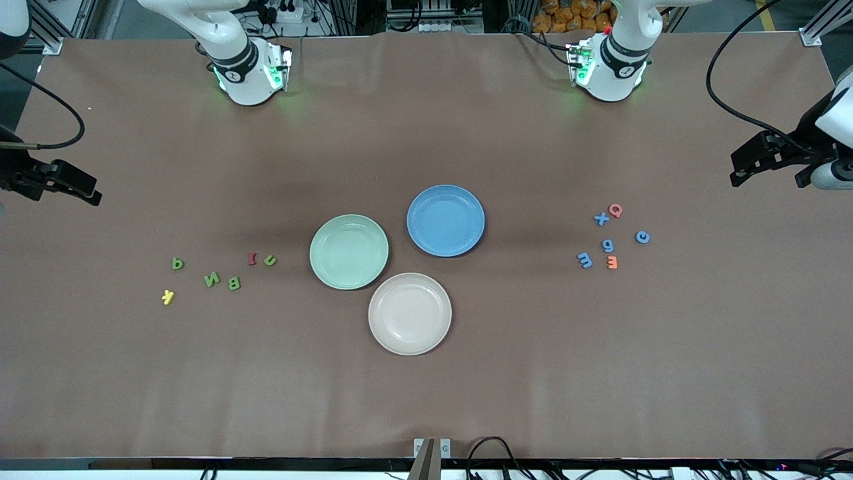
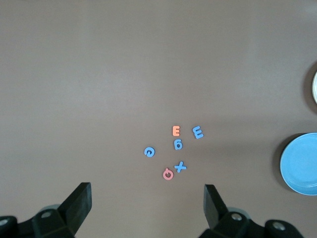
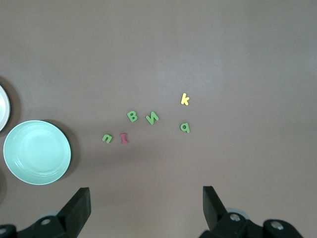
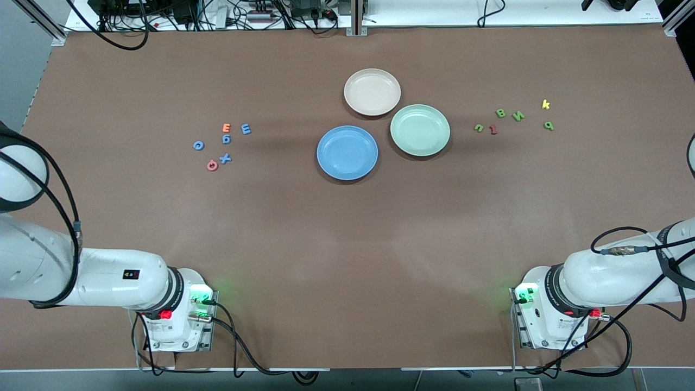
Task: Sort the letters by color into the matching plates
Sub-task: 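Move the left gripper to the blue letters while the right gripper reaches green letters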
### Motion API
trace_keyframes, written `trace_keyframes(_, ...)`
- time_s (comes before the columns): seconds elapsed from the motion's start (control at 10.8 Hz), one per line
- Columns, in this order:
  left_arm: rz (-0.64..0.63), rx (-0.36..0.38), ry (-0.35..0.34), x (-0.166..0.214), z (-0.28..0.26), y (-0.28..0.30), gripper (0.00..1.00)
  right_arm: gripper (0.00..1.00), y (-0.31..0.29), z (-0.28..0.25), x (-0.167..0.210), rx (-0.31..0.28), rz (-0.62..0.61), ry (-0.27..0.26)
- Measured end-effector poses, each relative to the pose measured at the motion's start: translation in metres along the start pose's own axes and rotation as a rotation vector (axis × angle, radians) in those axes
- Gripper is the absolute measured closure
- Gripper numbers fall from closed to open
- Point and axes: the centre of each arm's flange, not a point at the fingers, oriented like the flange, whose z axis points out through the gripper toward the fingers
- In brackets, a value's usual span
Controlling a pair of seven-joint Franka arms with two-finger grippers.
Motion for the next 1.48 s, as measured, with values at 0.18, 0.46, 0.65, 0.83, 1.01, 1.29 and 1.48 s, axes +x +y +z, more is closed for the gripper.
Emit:
trace_keyframes(0.18,0.0,0.0,0.001,0.001,0.001,0.0,0.0,0.0,0.0,0.0,0.0,0.0,-0.001,0.0)
trace_keyframes(0.46,0.0,-0.002,-0.002,0.002,0.003,0.0,0.0,0.0,0.0,0.0,0.0,0.0,-0.001,-0.001)
trace_keyframes(0.65,-0.008,-0.03,-0.018,0.005,0.011,0.0,0.0,0.0,0.0,0.001,0.0,0.0,-0.001,-0.001)
trace_keyframes(0.83,-0.02,-0.046,-0.032,0.009,0.035,-0.004,0.0,0.0,0.0,0.003,0.0,0.0,-0.001,-0.006)
trace_keyframes(1.01,-0.023,-0.048,-0.023,0.012,0.071,-0.004,0.0,0.0,0.0,0.006,0.001,-0.001,-0.001,-0.012)
trace_keyframes(1.29,-0.025,-0.047,-0.029,0.005,0.126,-0.002,0.0,0.0,-0.001,0.011,0.002,0.004,-0.001,-0.02)
trace_keyframes(1.48,-0.016,-0.045,-0.025,-0.003,0.15,0.004,0.0,0.0,-0.003,0.018,0.005,0.036,0.004,-0.029)
